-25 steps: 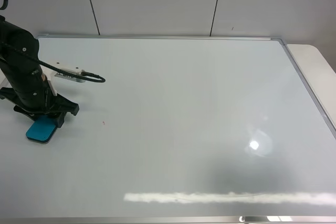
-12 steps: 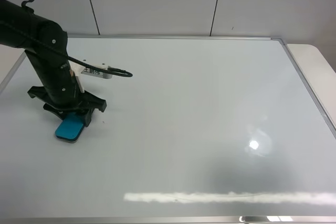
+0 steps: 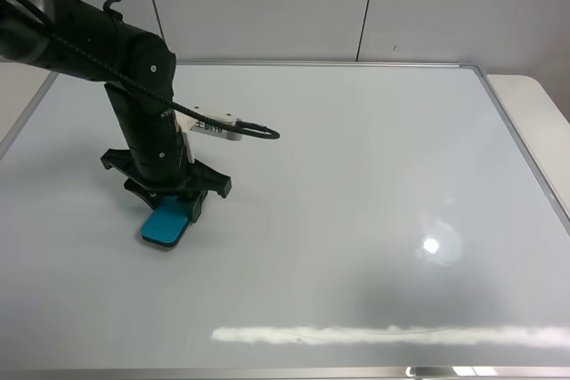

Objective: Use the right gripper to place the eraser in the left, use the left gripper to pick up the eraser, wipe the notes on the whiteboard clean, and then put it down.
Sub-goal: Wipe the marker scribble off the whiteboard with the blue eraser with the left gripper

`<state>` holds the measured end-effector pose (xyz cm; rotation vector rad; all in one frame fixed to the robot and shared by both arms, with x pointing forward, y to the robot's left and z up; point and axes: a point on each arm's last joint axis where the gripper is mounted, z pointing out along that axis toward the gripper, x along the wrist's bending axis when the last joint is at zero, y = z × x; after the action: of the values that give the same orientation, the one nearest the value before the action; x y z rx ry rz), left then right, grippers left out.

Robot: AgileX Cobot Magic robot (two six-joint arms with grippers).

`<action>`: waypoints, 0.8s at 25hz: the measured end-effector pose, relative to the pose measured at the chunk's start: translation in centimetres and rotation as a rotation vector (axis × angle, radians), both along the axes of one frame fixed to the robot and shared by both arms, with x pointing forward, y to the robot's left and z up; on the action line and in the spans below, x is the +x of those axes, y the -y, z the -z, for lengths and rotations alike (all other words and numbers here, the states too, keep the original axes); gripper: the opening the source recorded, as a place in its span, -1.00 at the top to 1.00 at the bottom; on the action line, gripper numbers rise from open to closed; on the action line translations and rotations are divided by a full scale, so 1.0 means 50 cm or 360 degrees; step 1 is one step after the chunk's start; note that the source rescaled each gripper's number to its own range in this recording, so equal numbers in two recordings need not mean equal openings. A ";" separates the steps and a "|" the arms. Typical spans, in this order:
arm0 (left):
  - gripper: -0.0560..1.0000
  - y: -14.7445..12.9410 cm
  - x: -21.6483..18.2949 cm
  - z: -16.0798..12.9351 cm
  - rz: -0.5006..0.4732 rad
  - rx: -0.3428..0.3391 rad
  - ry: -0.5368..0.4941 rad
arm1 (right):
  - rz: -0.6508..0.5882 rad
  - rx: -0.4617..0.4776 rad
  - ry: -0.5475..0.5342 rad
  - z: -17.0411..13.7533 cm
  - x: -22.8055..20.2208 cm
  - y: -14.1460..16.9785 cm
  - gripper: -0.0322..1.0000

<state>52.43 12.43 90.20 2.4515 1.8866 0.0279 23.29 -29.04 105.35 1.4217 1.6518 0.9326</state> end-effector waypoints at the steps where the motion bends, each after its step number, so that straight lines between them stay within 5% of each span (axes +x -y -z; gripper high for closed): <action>1: 0.82 0.007 -0.003 0.003 0.0023 0.0007 0.0003 | 0.0000 0.0000 0.0000 0.000 0.000 0.000 -1.00; 10: 0.82 0.029 -0.005 0.015 0.0147 0.0047 0.0133 | 0.0000 0.0000 0.0000 0.000 0.000 0.000 -1.00; 20: 0.82 -0.042 0.014 0.028 -0.0064 -0.0008 0.0142 | 0.0000 0.0000 0.0000 0.000 0.000 0.000 -1.00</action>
<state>53.11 14.56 88.79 2.3668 1.8965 0.1319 23.29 -29.04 105.35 1.4217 1.6518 0.9326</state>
